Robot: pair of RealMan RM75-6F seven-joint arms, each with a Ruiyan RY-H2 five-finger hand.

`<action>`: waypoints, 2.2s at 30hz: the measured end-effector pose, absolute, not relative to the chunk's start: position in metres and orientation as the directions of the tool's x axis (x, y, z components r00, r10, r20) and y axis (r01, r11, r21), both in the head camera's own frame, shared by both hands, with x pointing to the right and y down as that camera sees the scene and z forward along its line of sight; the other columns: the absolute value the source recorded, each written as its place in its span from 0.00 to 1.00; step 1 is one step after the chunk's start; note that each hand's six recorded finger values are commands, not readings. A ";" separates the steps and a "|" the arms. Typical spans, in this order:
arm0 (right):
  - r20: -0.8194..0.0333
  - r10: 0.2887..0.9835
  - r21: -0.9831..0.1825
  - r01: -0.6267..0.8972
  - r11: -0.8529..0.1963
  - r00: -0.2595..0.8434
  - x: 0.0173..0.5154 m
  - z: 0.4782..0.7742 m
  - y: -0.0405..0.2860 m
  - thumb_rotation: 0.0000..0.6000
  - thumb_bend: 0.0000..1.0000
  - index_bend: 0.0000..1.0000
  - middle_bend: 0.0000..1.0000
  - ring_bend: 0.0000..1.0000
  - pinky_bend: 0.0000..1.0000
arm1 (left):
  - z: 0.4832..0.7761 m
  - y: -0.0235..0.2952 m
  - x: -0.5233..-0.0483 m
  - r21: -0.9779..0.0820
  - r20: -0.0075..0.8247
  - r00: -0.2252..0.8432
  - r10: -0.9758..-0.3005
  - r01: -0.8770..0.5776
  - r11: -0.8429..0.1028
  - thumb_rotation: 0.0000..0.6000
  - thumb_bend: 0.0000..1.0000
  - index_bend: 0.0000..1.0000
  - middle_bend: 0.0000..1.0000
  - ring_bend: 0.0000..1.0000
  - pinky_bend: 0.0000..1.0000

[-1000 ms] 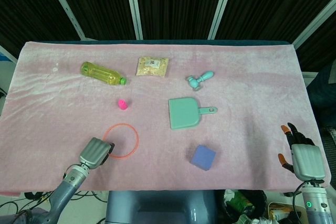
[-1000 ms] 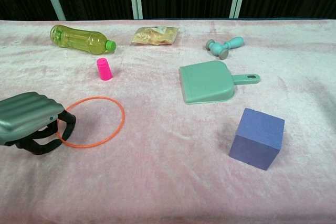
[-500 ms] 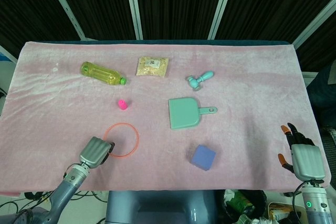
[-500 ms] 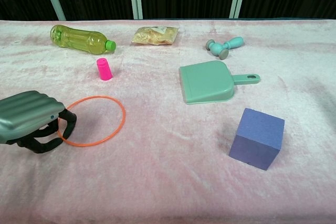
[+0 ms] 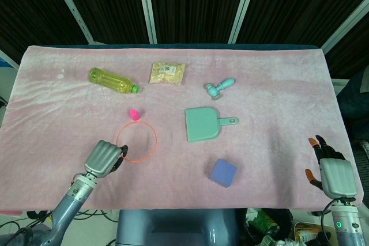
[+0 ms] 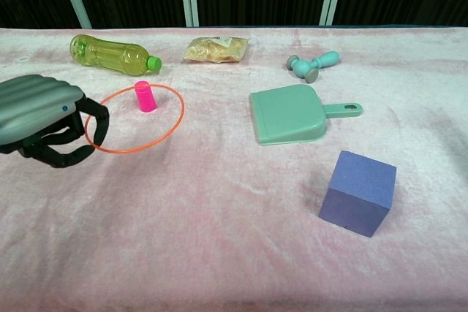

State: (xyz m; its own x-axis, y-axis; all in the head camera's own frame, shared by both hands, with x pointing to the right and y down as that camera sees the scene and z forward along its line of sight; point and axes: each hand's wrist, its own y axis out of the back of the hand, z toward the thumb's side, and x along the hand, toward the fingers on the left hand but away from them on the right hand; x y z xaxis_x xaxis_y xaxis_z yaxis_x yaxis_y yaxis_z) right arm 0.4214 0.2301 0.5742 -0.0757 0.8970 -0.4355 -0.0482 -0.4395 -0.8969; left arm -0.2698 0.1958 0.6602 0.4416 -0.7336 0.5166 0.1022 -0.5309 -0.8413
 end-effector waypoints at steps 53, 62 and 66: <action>-0.439 0.894 -0.894 -0.056 -0.445 -0.095 0.424 0.575 0.230 1.00 0.24 0.14 0.08 0.23 0.34 | 0.735 0.104 -0.261 -0.778 0.625 0.289 -0.725 0.156 -0.608 1.00 0.42 0.57 0.96 0.95 0.94; -0.444 0.890 -0.891 -0.056 -0.451 -0.105 0.426 0.576 0.230 1.00 0.24 0.14 0.08 0.23 0.34 | 0.744 0.113 -0.257 -0.757 0.650 0.312 -0.693 0.184 -0.627 1.00 0.26 0.30 0.95 0.94 0.94; -0.444 0.890 -0.891 -0.056 -0.451 -0.104 0.425 0.576 0.230 1.00 0.24 0.14 0.08 0.23 0.34 | 0.741 0.113 -0.256 -0.758 0.648 0.315 -0.693 0.184 -0.626 1.00 0.25 0.28 0.95 0.94 0.94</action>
State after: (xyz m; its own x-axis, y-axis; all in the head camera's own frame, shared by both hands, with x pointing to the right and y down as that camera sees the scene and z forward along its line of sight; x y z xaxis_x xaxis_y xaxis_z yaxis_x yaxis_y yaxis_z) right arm 0.4254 0.2299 0.5759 -0.1041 0.8898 -0.4442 -0.0561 -0.4512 -0.8907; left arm -0.2564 0.1129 0.7414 0.3151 -0.6930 0.6484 0.1841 -0.6256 -0.7581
